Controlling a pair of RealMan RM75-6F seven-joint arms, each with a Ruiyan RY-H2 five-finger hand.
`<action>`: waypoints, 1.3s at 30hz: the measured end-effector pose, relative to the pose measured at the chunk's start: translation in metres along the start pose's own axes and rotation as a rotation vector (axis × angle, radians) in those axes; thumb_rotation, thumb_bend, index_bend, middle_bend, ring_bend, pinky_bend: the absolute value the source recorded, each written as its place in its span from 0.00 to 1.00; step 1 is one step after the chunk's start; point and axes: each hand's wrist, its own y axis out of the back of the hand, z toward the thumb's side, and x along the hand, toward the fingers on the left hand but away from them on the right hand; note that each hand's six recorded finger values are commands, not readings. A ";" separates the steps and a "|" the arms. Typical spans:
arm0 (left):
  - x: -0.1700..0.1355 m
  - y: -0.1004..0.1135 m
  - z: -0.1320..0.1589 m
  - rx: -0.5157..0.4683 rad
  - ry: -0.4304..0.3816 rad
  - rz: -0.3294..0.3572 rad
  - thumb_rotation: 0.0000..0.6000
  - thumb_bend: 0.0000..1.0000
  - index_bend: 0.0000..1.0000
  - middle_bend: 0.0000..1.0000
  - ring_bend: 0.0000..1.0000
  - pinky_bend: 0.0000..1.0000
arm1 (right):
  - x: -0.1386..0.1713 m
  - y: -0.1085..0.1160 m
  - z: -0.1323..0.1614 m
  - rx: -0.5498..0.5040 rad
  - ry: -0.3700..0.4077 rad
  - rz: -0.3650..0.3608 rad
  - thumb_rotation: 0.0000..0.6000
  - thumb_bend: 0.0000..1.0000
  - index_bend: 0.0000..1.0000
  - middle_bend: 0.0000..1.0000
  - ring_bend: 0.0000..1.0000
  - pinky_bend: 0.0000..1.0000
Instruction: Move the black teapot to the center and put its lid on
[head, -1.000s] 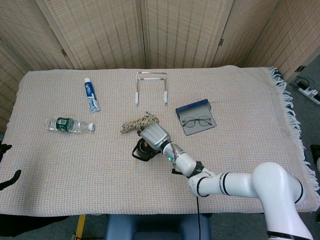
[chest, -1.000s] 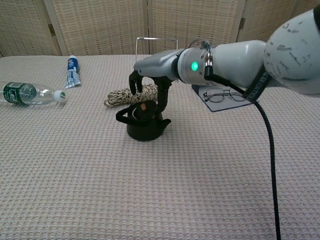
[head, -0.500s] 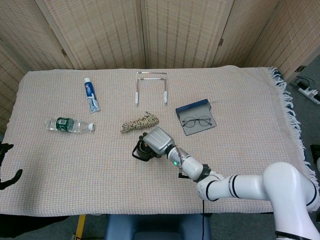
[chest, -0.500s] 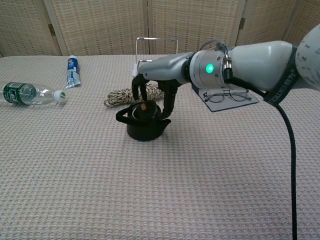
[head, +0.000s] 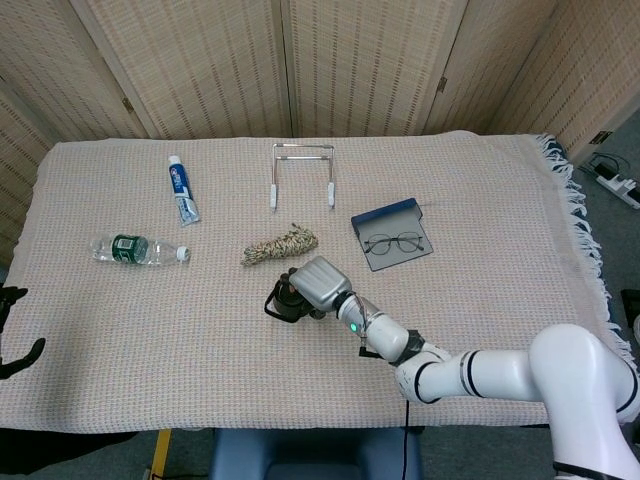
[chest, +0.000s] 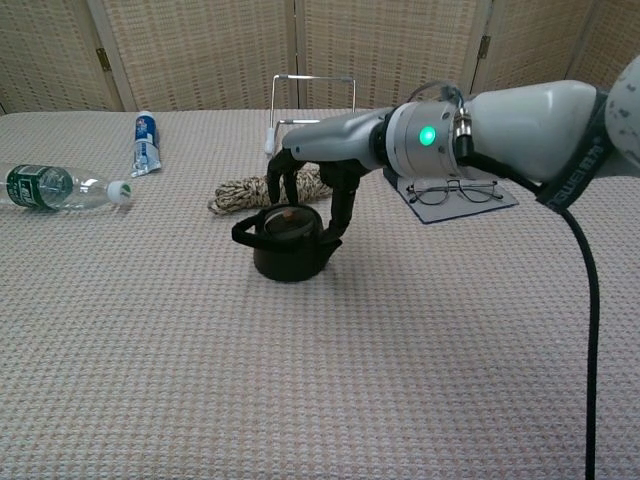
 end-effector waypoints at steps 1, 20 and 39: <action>0.000 0.000 0.000 0.000 -0.001 0.000 1.00 0.24 0.18 0.14 0.10 0.01 | 0.001 0.000 0.001 -0.007 0.003 0.000 1.00 0.24 0.27 0.34 0.86 0.91; 0.001 -0.002 0.001 -0.004 -0.002 0.001 1.00 0.24 0.18 0.14 0.10 0.01 | 0.012 -0.011 0.008 0.018 0.032 0.032 1.00 0.24 0.27 0.34 0.87 0.91; 0.003 -0.003 0.004 -0.006 -0.005 -0.003 1.00 0.24 0.18 0.14 0.10 0.01 | 0.030 -0.017 0.004 0.016 0.065 0.034 1.00 0.24 0.27 0.34 0.87 0.91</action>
